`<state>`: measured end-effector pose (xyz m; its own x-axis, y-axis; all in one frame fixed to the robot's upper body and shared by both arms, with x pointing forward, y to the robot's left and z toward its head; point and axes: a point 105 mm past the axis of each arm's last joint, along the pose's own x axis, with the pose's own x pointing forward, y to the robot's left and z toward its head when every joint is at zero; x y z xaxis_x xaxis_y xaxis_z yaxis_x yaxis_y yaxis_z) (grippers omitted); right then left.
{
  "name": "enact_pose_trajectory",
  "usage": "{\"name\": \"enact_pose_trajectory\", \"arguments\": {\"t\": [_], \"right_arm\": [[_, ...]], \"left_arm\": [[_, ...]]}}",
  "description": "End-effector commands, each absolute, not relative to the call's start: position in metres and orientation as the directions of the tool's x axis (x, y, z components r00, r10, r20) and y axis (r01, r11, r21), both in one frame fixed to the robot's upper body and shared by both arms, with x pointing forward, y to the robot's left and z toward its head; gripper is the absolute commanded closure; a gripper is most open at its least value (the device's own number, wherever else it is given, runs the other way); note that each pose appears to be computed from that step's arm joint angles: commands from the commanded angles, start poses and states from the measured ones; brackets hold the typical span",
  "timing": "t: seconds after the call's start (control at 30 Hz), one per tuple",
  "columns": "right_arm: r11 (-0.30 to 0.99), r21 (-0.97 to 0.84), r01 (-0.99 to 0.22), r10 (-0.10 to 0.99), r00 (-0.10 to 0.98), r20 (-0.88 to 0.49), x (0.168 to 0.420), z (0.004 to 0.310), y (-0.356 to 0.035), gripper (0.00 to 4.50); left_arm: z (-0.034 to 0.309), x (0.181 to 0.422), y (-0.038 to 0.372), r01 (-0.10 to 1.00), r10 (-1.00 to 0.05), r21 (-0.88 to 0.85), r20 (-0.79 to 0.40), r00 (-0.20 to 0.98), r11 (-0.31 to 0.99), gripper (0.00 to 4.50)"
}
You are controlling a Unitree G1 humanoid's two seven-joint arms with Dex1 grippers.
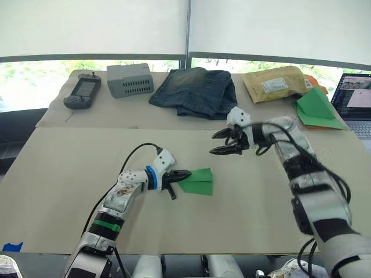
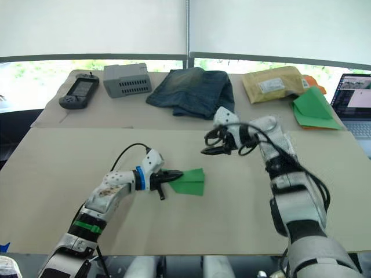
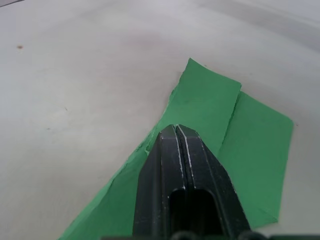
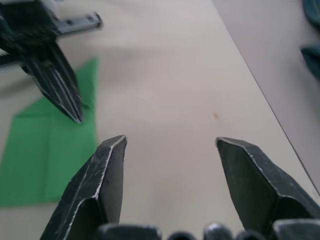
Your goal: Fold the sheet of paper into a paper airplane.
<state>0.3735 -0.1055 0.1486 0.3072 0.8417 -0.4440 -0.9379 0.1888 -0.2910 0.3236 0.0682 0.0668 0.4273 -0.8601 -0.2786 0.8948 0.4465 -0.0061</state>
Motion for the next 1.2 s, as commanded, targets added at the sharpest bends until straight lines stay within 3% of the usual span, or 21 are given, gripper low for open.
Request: {"name": "enact_pose_trajectory", "arguments": {"t": [0.03, 0.13, 0.27, 0.5, 0.97, 1.2], "right_arm": [[0.254, -0.346, -0.903, 0.869, 0.370, -0.327, 0.344, 0.161, -0.089, 2.14], [0.335, -0.319, -0.886, 0.850, 0.431, -0.303, 0.320, 0.143, -0.082, 3.30], [0.439, -0.270, -0.857, 0.810, 0.508, -0.295, 0.300, 0.118, -0.074, 4.47], [0.622, -0.196, -0.758, 0.719, 0.652, -0.242, 0.306, 0.106, -0.071, 4.47], [0.677, -0.130, -0.724, 0.654, 0.673, -0.344, 0.291, 0.061, -0.082, 4.47], [0.764, -0.090, -0.639, 0.578, 0.739, -0.348, 0.292, 0.063, -0.115, 4.47]], "left_arm": [[0.059, 0.323, 0.070, 0.892, -0.849, -0.020, -0.317, 0.423, 0.452, 4.50], [0.059, 0.323, 0.070, 0.896, -0.852, -0.020, -0.320, 0.415, 0.444, 4.50], [0.059, 0.323, 0.071, 0.902, -0.855, -0.018, -0.329, 0.401, 0.431, 4.50], [0.056, 0.322, 0.072, 0.910, -0.853, -0.007, -0.351, 0.387, 0.415, 4.50], [0.059, 0.326, 0.076, 0.901, -0.845, 0.001, -0.347, 0.407, 0.433, 4.50], [0.059, 0.326, 0.077, 0.903, -0.845, 0.006, -0.349, 0.405, 0.430, 4.50]]}}
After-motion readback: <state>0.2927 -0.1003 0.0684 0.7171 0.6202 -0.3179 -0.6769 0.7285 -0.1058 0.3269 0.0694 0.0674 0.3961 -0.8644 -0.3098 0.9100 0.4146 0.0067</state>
